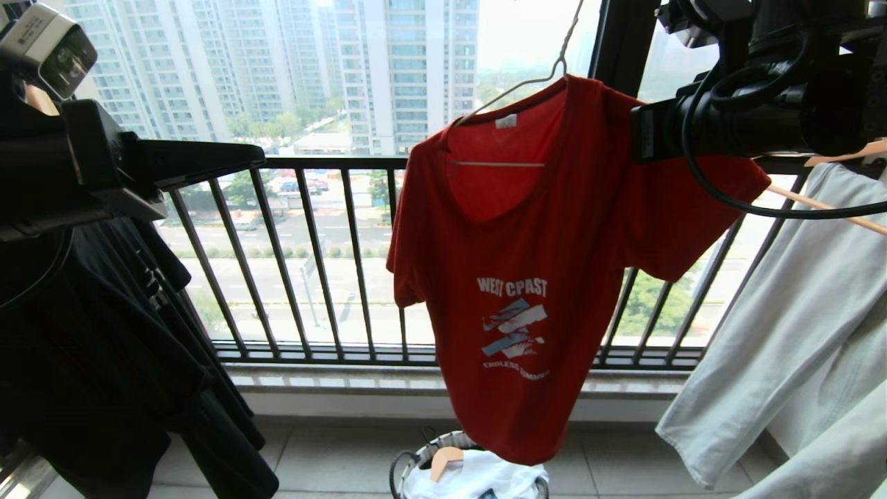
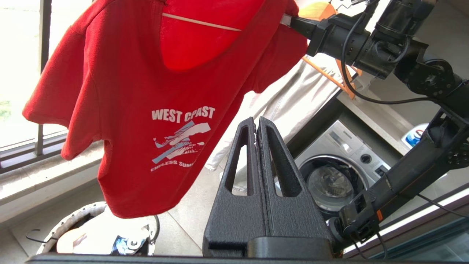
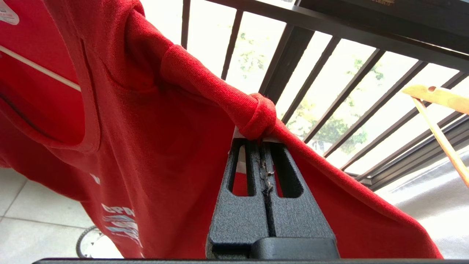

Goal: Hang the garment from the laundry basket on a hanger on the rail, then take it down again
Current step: Take the clothes off the clothes rack

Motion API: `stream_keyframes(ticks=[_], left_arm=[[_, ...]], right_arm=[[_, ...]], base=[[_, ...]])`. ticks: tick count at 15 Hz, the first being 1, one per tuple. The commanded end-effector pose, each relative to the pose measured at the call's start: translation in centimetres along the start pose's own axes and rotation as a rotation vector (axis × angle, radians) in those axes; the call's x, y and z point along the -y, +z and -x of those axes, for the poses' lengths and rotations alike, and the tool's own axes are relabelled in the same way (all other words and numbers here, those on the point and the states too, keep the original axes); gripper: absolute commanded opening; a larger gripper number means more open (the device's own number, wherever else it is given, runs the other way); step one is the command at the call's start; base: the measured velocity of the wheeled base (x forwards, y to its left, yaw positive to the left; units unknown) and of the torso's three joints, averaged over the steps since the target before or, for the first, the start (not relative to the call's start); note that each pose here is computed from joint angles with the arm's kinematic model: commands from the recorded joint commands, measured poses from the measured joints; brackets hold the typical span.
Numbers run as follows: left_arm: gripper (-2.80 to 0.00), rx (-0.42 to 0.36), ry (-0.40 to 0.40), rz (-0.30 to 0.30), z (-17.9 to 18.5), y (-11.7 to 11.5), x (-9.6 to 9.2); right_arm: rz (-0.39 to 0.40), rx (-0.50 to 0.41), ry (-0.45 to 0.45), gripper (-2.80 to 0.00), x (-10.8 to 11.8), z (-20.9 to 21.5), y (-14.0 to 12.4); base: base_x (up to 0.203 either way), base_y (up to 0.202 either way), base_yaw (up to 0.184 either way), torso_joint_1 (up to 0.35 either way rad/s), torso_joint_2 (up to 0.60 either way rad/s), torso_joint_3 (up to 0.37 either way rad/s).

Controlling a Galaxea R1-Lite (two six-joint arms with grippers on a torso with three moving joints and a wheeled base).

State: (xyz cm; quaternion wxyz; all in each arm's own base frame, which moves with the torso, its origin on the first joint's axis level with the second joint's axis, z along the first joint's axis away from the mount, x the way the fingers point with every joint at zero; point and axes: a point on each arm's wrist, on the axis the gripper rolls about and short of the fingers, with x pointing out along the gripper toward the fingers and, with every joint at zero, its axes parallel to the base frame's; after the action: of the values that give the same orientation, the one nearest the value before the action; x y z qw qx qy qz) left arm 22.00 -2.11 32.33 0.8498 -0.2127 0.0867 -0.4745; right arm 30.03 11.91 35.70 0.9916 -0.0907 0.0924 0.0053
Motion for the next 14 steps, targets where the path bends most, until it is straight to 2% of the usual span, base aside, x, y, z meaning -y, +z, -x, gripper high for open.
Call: stream_keyframes(ticks=[1,3,5,9,14], left_arm=[[-2.8,-0.002,-0.006,0.001,0.0,0.0,0.0],[-2.8,-0.002,-0.006,0.001,0.0,0.0,0.0],[-2.8,-0.002,-0.005,0.002,0.0,0.0,0.0],[-2.8,-0.004,-0.006,0.003,0.0,0.0,0.0],[-2.8,-0.003,-0.007,0.002,0.0,0.0,0.0]], right_arm=[[-0.008,0.02,0.015,-2.8,0.3,0.9,0.5],[-0.029,0.056,0.081,-2.8,0.7,1.9,1.1],[-0.094,0.104,0.129,-2.8,1.0,2.6,1.8],[-0.17,0.125,0.211,-2.8,1.2,3.4,2.2],[-0.228,0.093,0.15,-2.8,2.9,2.3,1.5]], base=[[0.0,0.0,0.0,0.0,0.0,0.0],[0.0,0.0,0.0,0.0,0.0,0.0],[0.0,0.0,0.0,0.0,0.0,0.0],[0.0,0.0,0.0,0.0,0.0,0.0],[0.0,0.0,0.0,0.0,0.0,0.0]])
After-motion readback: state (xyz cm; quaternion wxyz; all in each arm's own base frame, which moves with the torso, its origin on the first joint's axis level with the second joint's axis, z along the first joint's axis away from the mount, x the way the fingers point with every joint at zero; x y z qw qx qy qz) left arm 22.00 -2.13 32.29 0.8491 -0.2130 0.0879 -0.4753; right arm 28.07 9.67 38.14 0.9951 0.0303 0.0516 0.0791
